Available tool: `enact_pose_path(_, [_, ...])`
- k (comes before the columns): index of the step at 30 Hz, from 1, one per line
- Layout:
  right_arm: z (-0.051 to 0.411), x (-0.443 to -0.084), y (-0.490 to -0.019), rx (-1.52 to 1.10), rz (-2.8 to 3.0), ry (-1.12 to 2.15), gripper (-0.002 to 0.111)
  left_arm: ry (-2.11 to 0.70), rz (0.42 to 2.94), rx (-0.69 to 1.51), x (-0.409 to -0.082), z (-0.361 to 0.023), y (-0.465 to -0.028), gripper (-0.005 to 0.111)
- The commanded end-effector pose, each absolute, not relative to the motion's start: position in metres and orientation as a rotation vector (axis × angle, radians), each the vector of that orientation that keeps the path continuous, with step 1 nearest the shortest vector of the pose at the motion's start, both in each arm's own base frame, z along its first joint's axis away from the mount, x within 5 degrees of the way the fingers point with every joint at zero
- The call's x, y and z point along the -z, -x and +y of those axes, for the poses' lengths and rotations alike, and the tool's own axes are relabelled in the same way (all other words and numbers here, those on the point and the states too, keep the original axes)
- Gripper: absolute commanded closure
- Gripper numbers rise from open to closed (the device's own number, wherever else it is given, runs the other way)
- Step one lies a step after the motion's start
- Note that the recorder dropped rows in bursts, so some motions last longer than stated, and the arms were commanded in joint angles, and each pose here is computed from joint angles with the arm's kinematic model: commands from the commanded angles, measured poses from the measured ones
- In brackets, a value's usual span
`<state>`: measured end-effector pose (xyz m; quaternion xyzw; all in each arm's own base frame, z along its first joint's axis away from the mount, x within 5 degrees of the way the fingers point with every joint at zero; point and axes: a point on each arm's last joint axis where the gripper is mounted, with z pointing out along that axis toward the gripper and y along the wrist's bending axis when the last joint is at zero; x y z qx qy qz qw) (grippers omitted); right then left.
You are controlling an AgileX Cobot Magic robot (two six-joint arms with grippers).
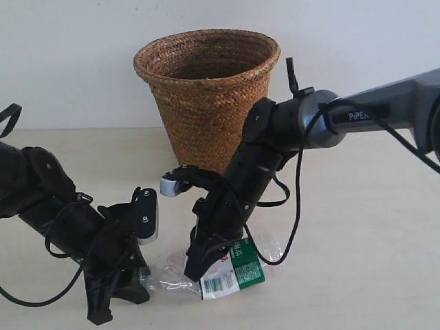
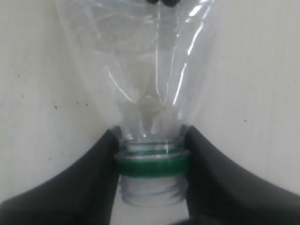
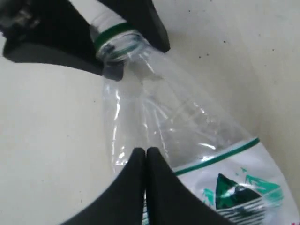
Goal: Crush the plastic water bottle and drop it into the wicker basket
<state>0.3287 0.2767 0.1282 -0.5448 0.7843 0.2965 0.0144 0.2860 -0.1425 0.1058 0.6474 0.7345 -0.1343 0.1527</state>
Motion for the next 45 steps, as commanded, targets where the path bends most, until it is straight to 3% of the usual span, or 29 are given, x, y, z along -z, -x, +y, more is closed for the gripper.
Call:
enact_pose_path(1, [0.270,-0.098,-0.340,-0.724,2.653,1.564,0.108,-1.891,2.133,0.402,-0.096,-0.141,-0.282,0.102])
enact_pose_path(12, [0.263,-0.073,-0.349,-0.553,2.849,1.373,0.108,-1.892,2.133,0.404,-0.096,-0.141,-0.282,0.102])
enact_pose_path(24, [0.241,-0.070,-0.357,-0.569,3.075,1.210,0.108,-1.885,2.143,0.412,-0.096,-0.141,-0.282,0.102])
enact_pose_path(45, [0.227,-0.218,-0.344,-0.614,2.779,1.255,0.108,-1.904,2.095,0.384,-0.108,-0.140,-0.281,0.102])
